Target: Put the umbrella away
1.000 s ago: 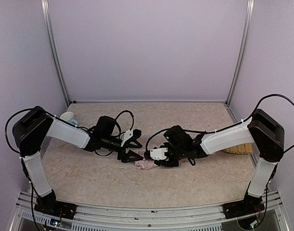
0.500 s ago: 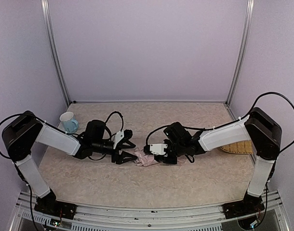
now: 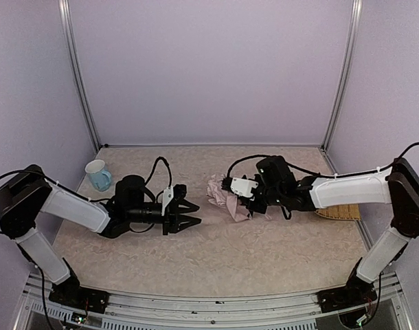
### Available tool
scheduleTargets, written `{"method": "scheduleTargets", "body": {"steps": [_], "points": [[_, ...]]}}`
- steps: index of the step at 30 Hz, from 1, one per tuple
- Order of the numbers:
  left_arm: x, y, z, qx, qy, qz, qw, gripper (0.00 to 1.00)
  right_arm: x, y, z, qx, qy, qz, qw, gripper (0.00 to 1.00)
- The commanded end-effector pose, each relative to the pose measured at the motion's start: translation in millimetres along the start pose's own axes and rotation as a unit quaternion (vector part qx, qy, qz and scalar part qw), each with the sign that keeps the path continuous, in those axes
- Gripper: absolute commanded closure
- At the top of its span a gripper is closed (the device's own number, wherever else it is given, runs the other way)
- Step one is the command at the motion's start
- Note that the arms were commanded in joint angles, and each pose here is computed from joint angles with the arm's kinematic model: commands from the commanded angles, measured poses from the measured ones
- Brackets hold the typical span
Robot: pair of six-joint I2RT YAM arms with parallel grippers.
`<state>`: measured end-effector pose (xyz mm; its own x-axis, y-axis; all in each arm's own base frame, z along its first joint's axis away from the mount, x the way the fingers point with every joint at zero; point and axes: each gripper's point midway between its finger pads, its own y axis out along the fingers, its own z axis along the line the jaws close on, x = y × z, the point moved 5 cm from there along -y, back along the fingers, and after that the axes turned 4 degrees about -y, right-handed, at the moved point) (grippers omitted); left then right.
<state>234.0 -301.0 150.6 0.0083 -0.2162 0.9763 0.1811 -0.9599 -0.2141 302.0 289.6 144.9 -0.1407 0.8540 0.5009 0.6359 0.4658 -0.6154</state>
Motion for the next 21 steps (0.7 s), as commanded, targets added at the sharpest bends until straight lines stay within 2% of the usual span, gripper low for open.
{"method": "scheduleTargets", "body": {"steps": [1,5,12,21], "points": [[11.9,12.7,-4.4,-0.028,-0.001,-0.048,0.998,0.56,34.2,-33.3,-48.9,-0.092,-0.005,-0.062,0.994,1.00],[28.1,32.2,0.1,-0.062,-0.024,-0.080,0.995,0.40,44.8,-46.4,-66.0,-0.112,-0.017,-0.063,0.992,1.00],[59.5,46.1,-11.9,-0.086,0.016,-0.141,0.986,0.37,71.3,-75.9,-92.7,-0.141,-0.039,-0.101,0.984,1.00],[45.6,68.7,31.1,0.022,0.016,-0.127,0.991,0.30,100.9,-102.2,-112.7,-0.146,-0.034,-0.159,0.976,1.00]]}}
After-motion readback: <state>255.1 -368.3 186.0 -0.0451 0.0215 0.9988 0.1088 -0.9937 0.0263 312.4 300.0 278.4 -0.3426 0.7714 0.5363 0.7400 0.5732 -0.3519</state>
